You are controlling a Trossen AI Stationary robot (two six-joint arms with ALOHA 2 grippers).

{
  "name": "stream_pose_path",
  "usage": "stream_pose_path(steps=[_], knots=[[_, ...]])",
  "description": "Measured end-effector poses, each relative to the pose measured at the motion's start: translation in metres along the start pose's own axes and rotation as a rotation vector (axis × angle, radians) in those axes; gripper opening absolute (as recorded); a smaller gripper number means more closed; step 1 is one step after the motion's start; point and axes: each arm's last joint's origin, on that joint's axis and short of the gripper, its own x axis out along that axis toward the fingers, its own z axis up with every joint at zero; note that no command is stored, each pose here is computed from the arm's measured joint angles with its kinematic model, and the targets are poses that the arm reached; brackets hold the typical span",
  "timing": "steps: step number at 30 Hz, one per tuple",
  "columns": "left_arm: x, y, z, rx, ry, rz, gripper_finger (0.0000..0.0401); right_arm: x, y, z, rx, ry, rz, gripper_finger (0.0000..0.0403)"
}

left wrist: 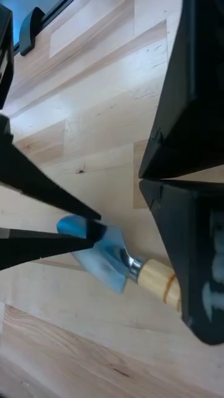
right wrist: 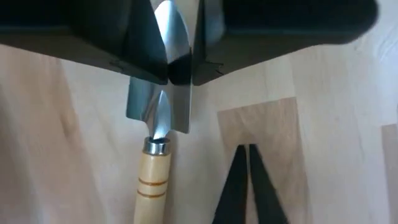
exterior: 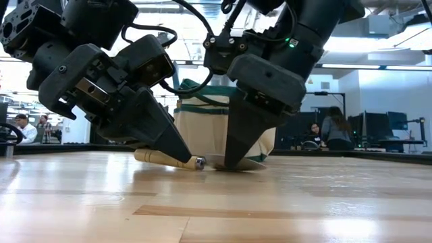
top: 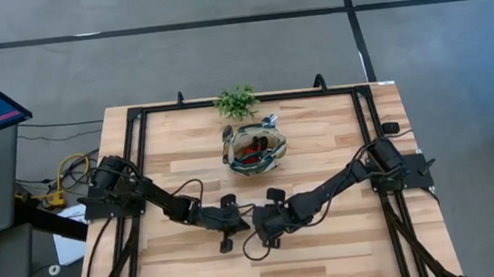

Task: Pick & Place Garden tools in Gardening bag
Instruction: Put the trowel into the gardening bag

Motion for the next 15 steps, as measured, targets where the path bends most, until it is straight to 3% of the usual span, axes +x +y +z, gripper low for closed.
stream_pose_path(steps=[7, 15], knots=[[0.0, 0.0, 0.001, 0.003, -0.005, 0.002, 0.0003, -0.003, -0.002, 0.002, 0.002, -0.026, -0.037, 0.0009], [-0.003, -0.002, 0.005, 0.002, -0.02, -0.011, 0.0003, -0.015, 0.0, 0.004, -0.031, 0.073, -0.088, 0.0001]])
